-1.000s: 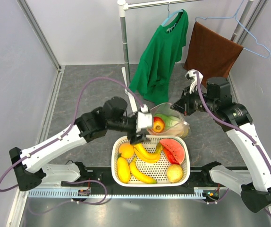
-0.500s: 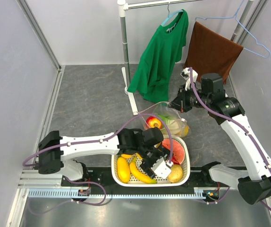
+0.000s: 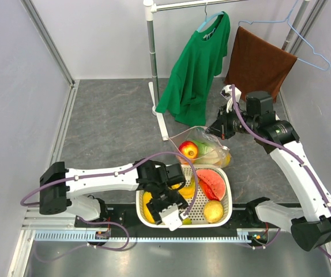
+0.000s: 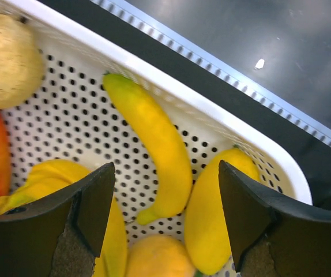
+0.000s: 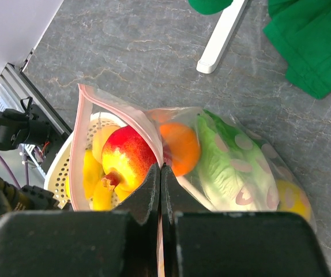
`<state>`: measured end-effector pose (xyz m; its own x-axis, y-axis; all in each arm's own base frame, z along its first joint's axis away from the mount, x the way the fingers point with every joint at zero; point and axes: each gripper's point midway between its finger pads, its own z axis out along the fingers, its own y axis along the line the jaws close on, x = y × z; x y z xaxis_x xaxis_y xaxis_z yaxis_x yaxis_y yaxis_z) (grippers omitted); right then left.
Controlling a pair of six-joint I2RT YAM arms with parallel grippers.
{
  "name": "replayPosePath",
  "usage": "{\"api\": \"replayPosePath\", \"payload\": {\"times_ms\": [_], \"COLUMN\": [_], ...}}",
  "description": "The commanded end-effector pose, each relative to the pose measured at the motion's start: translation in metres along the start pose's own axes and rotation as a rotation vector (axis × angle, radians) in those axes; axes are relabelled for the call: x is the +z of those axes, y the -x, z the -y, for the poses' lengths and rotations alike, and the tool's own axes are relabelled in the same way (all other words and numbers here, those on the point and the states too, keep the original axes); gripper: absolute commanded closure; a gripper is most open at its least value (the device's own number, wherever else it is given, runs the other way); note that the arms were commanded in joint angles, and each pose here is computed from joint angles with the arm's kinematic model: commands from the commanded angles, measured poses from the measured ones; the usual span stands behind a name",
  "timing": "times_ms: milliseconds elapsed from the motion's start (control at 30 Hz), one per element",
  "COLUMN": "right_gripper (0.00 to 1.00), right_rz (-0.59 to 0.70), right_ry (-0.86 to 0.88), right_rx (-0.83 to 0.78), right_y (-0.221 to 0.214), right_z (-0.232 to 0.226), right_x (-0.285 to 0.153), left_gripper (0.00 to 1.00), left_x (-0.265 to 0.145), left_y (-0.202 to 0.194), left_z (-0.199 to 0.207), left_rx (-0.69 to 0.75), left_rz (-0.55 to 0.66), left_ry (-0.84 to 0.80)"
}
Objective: Place the food in the zip-top bag and seal the zipper
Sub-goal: Pick up the fake fruit from the bin.
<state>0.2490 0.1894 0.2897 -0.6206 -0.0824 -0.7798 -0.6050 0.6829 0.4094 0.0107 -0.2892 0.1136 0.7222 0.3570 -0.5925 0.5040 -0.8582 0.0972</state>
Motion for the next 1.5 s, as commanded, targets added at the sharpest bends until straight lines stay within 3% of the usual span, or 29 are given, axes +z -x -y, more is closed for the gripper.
{"api": "replayPosePath", "payload": {"times_ms": [0, 400, 600, 867, 1033, 1167, 1200, 1233, 1300, 1333, 1467], "right_gripper": [1.00, 1.00, 1.00, 1.00, 1.00, 1.00, 1.00, 1.00, 1.00, 1.00, 1.00], "right_rz": [0.018, 0.009, 0.010, 0.011, 0.014, 0.008, 0.011, 0.010, 0.018, 0.022, 0.039], "right_ry": [0.022, 0.016, 0.013, 0.015, 0.020, 0.023, 0.022, 0.023, 0.023, 0.023, 0.037], "right_rx": [-0.015, -0.008, -0.007, -0.010, -0.011, -0.009, -0.008, -0.008, -0.012, -0.013, -0.024], "right_y": [0.003, 0.001, 0.001, 0.001, 0.001, -0.002, -0.001, -0.001, 0.000, 0.002, 0.007], "right_z": [-0.004, -0.001, 0.000, -0.001, -0.002, -0.001, -0.001, -0.002, -0.003, -0.003, -0.008], "right_x": [-0.002, 0.000, 0.000, -0.001, -0.001, 0.000, -0.001, -0.001, -0.002, -0.003, -0.007], "left_gripper": [0.24, 0.32, 0.54, 0.85, 0.94, 0.97, 0.97, 0.98, 0.98, 0.98, 0.98], "left_x": [0.013, 0.050, 0.036, -0.022, -0.087, -0.157, -0.178, -0.189, -0.221, -0.229, -0.246], "left_y": [-0.020, -0.055, -0.031, 0.020, 0.099, 0.164, 0.161, 0.168, 0.156, 0.158, 0.130], "left_z": [0.016, -0.005, -0.028, -0.022, -0.022, -0.047, -0.059, -0.059, -0.086, -0.086, -0.107], "left_rx": [-0.005, -0.040, -0.065, -0.081, -0.071, -0.215, -0.286, -0.455, -0.543, -0.676, -0.816], "left_rz": [-0.047, -0.128, -0.078, 0.011, 0.260, 0.540, 0.595, 0.689, 0.819, 0.891, 0.999], "left_ry": [-0.102, -0.108, -0.022, 0.071, 0.169, 0.297, 0.353, 0.304, 0.390, 0.336, 0.400]}}
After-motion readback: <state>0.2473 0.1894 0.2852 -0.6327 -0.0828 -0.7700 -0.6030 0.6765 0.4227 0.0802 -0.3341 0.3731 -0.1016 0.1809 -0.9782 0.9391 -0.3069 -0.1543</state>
